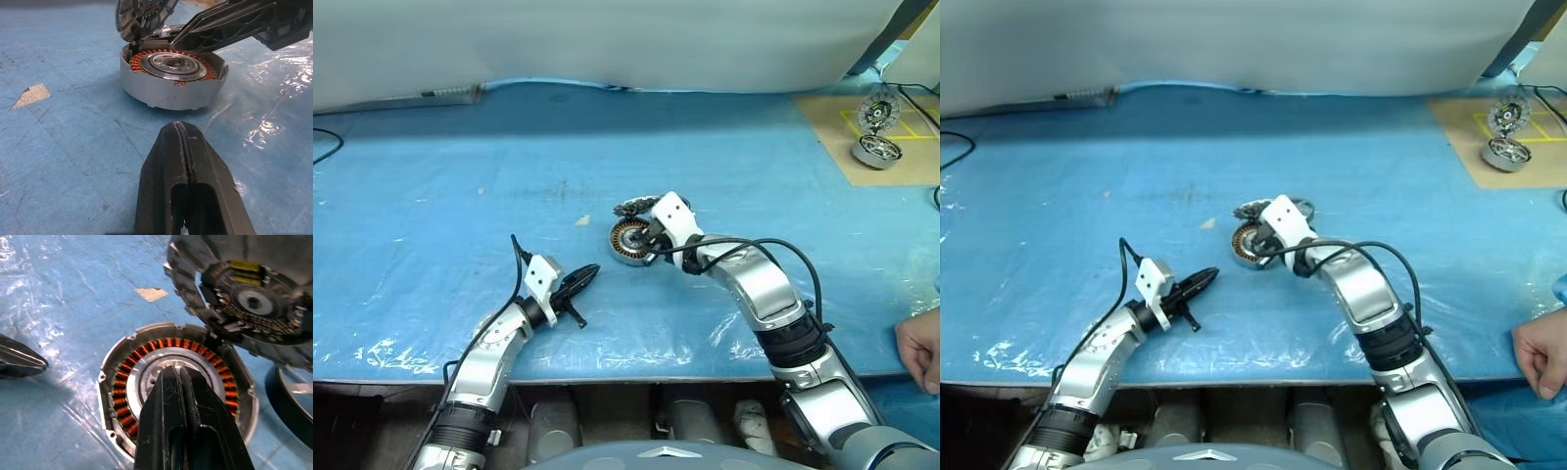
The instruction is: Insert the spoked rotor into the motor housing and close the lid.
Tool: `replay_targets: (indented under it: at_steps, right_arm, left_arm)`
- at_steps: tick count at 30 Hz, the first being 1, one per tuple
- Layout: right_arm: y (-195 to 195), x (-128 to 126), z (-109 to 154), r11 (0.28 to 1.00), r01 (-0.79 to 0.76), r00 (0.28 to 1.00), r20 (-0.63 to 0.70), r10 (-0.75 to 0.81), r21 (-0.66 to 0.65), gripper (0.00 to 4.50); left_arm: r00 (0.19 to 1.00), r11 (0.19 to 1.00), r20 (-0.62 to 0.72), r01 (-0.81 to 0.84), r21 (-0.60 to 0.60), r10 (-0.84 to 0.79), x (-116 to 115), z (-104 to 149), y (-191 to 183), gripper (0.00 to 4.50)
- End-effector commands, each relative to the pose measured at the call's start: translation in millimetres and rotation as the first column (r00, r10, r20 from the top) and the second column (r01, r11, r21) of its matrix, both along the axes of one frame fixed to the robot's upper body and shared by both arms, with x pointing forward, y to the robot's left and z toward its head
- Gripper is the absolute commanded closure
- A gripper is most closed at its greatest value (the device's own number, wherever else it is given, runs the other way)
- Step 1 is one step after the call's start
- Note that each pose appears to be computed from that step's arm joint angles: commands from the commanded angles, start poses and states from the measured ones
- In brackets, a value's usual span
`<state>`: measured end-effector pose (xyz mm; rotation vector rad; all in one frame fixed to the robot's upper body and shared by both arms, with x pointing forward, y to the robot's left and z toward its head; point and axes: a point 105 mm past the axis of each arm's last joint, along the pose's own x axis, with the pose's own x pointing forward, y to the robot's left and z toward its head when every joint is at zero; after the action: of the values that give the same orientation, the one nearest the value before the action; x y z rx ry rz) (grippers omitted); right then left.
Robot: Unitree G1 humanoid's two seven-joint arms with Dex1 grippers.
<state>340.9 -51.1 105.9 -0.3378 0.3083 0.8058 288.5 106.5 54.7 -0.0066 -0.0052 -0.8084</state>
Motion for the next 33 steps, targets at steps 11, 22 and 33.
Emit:
replay_targets:
  at_steps: [11,22,33]
  right_arm:
    - [-15,3,-7,0.997,0.036,0.999,-0.004,-0.036,-0.062,4.43]
    - [-20,-2,-6,0.996,0.034,0.999,-0.019,-0.036,-0.08,4.43]
    - [-14,-1,8,0.999,0.014,1.0,0.024,-0.013,-0.031,4.43]
  left_arm:
    - [0.999,1.0,0.049,0.015,-0.004,-0.015,5,15,-3,4.5]
    - [0.999,1.0,0.046,0.019,-0.007,-0.018,6,18,-5,4.5]
    - [0.999,1.0,0.045,0.017,-0.005,-0.016,3,19,-6,4.5]
